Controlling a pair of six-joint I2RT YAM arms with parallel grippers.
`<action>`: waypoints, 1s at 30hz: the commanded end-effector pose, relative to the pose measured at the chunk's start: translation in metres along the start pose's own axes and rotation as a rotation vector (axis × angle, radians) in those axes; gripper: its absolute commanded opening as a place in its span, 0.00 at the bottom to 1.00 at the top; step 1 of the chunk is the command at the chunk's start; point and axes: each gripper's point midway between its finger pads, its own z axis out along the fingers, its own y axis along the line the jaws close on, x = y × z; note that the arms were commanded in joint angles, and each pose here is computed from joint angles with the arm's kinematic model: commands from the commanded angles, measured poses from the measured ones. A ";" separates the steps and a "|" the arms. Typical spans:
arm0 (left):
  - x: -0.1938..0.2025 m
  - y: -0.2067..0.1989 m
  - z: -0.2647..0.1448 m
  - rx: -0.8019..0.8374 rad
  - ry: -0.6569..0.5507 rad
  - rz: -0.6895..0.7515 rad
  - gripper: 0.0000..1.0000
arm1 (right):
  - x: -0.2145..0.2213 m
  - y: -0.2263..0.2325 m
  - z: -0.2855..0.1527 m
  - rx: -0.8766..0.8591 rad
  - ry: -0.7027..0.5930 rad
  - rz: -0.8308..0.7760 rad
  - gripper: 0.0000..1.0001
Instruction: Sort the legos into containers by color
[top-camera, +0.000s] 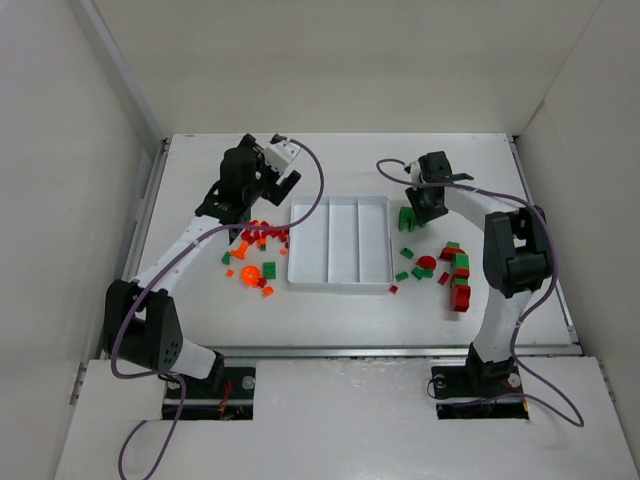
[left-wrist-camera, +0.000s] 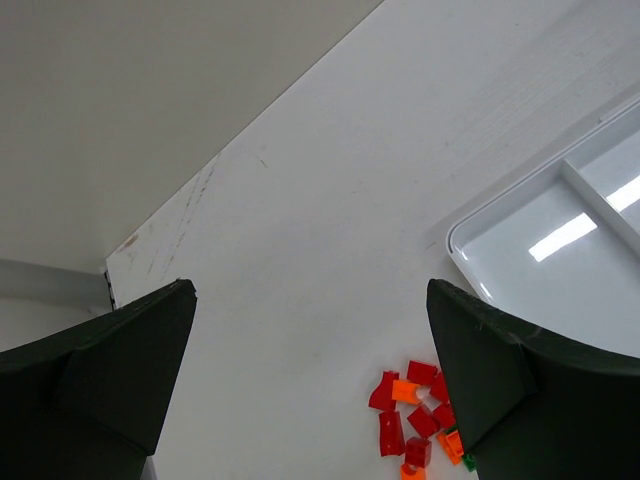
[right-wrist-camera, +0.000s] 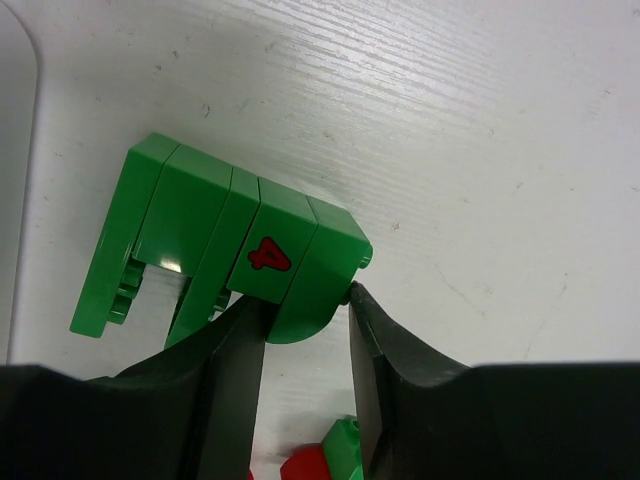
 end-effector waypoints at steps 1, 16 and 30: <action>-0.013 0.005 -0.011 -0.013 -0.049 0.001 1.00 | -0.011 -0.001 0.006 -0.008 -0.033 0.014 0.06; -0.031 -0.030 -0.007 0.189 -0.174 0.104 1.00 | -0.067 -0.025 -0.079 0.072 -0.286 0.142 0.00; -0.070 -0.080 0.013 0.324 -0.350 0.313 1.00 | -0.062 0.003 -0.074 -0.198 -0.186 0.373 1.00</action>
